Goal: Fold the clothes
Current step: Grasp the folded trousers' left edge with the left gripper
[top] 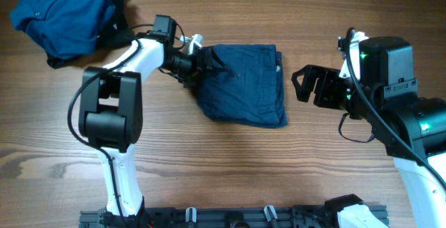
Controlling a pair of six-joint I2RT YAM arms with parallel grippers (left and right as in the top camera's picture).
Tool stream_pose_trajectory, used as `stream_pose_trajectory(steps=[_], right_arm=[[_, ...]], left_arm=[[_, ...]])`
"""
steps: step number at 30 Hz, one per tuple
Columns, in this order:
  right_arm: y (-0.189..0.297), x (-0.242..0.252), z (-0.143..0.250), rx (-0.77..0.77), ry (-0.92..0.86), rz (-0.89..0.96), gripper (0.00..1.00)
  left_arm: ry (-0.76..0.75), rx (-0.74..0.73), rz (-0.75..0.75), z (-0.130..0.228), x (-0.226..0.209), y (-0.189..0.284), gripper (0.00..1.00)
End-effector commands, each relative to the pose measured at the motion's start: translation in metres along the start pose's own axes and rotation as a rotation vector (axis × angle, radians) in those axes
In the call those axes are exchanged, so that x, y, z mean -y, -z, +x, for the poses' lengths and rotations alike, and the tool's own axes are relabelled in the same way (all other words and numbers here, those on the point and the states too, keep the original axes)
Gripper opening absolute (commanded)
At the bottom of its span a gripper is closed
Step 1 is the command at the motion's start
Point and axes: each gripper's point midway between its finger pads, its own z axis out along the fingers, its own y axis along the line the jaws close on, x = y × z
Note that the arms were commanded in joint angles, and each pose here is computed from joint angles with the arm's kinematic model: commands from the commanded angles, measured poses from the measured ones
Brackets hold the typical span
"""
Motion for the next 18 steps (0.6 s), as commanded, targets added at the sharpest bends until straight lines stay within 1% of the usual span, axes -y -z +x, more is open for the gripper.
stream_pose_trajectory(steps=[1,3,4,5,6,7,8,13,18], right_arm=[[0.003,0.003,-0.002,0.010,0.027,0.019,0.99],[0.003,0.003,-0.001,0.007,0.026,0.021,0.99],[0.003,0.003,-0.001,0.006,0.026,0.021,1.00],[0.003,0.003,-0.001,0.006,0.026,0.021,0.99],[0.003,0.003,-0.001,0.005,0.026,0.021,1.00],[0.003,0.003,-0.001,0.005,0.026,0.022,1.00],[0.003,0.003,-0.001,0.005,0.026,0.021,0.99],[0.003,0.004,0.001,-0.002,0.025,0.025,1.00],[0.003,0.008,0.006,-0.023,0.023,0.041,1.00]], left_arm=[[0.102,-0.078,-0.134,0.022,-0.055,-0.035,0.63],[0.106,-0.070,-0.132,0.020,-0.055,-0.035,0.46],[0.112,-0.067,-0.132,0.019,-0.055,-0.035,0.40],[0.109,-0.065,-0.131,0.018,-0.055,-0.035,0.28],[0.104,-0.061,-0.134,0.017,-0.055,-0.035,0.14],[0.098,-0.056,-0.132,0.016,-0.055,-0.035,0.05],[0.095,-0.054,-0.132,0.015,-0.055,-0.035,0.04],[0.043,-0.010,-0.117,0.002,-0.049,-0.034,0.04],[-0.053,0.058,-0.110,-0.023,-0.027,-0.017,0.04]])
